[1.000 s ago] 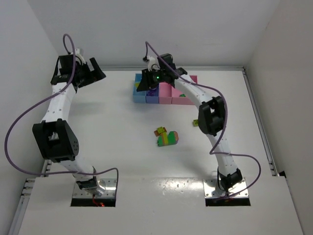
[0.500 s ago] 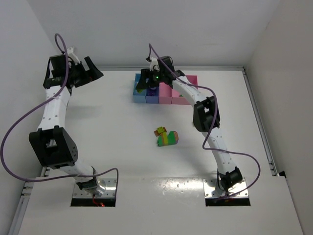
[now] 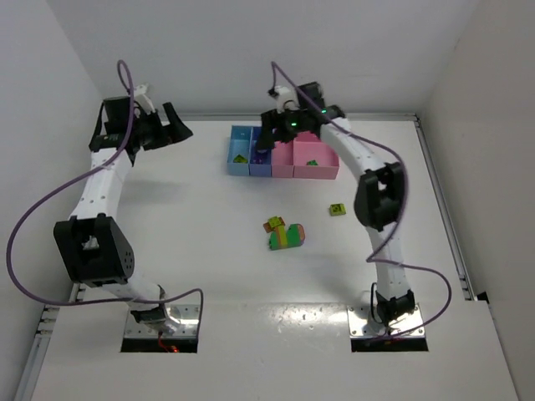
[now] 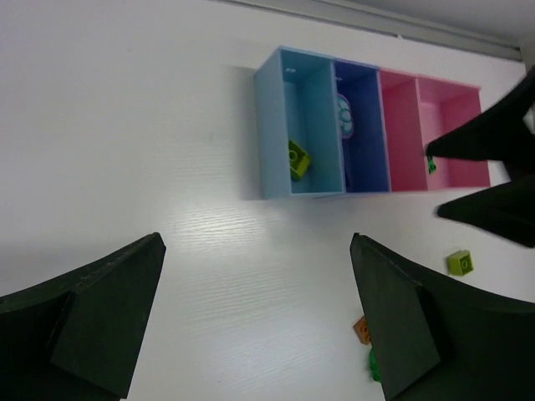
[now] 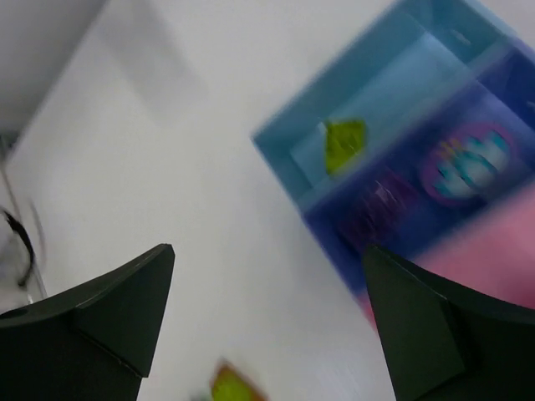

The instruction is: Sort the legos into containers by color

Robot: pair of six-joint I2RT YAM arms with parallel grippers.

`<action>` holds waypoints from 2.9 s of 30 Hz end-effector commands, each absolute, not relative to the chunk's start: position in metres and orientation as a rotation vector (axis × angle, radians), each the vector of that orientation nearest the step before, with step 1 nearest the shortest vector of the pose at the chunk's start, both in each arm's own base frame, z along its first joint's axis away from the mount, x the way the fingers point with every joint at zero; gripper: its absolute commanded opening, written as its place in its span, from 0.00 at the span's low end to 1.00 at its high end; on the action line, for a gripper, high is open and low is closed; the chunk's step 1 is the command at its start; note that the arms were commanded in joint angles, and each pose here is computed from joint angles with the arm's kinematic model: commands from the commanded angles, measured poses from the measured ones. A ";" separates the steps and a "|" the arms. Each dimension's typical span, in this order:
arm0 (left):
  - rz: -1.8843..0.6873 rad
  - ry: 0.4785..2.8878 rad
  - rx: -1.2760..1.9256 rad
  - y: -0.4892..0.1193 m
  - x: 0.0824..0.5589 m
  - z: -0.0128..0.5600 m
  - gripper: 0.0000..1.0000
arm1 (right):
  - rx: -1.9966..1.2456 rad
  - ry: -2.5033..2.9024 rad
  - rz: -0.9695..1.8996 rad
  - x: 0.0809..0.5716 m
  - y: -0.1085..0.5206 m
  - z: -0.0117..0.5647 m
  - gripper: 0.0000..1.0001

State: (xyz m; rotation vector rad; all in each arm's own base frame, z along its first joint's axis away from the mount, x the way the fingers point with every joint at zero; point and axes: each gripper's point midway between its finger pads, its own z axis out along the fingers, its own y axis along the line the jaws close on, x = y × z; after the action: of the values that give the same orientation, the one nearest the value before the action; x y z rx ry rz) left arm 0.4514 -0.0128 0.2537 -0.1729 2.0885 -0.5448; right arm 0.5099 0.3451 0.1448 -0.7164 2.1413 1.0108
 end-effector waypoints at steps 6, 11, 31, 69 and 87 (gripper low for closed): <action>-0.653 2.018 0.292 -0.124 0.443 0.263 1.00 | -1.437 2.037 0.509 0.380 0.131 0.191 0.87; -0.676 2.038 0.368 -0.152 0.445 0.250 1.00 | -1.617 2.039 0.443 0.303 0.099 0.129 0.86; -0.512 2.072 0.495 -0.165 0.432 0.230 1.00 | -1.692 1.981 0.287 0.349 0.098 0.041 0.94; -0.455 2.059 0.209 -0.094 0.429 0.234 1.00 | -1.152 1.824 0.816 0.470 0.288 0.213 0.00; -0.386 2.055 0.082 -0.052 0.441 0.243 1.00 | -0.672 1.877 1.138 0.554 0.391 0.177 0.00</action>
State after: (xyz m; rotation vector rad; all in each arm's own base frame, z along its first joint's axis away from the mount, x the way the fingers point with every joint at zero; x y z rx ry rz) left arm 0.4360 -0.0569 0.2174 0.0929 2.1199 -0.3932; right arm 0.5385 0.3742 0.1189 -0.7155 2.0519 1.0724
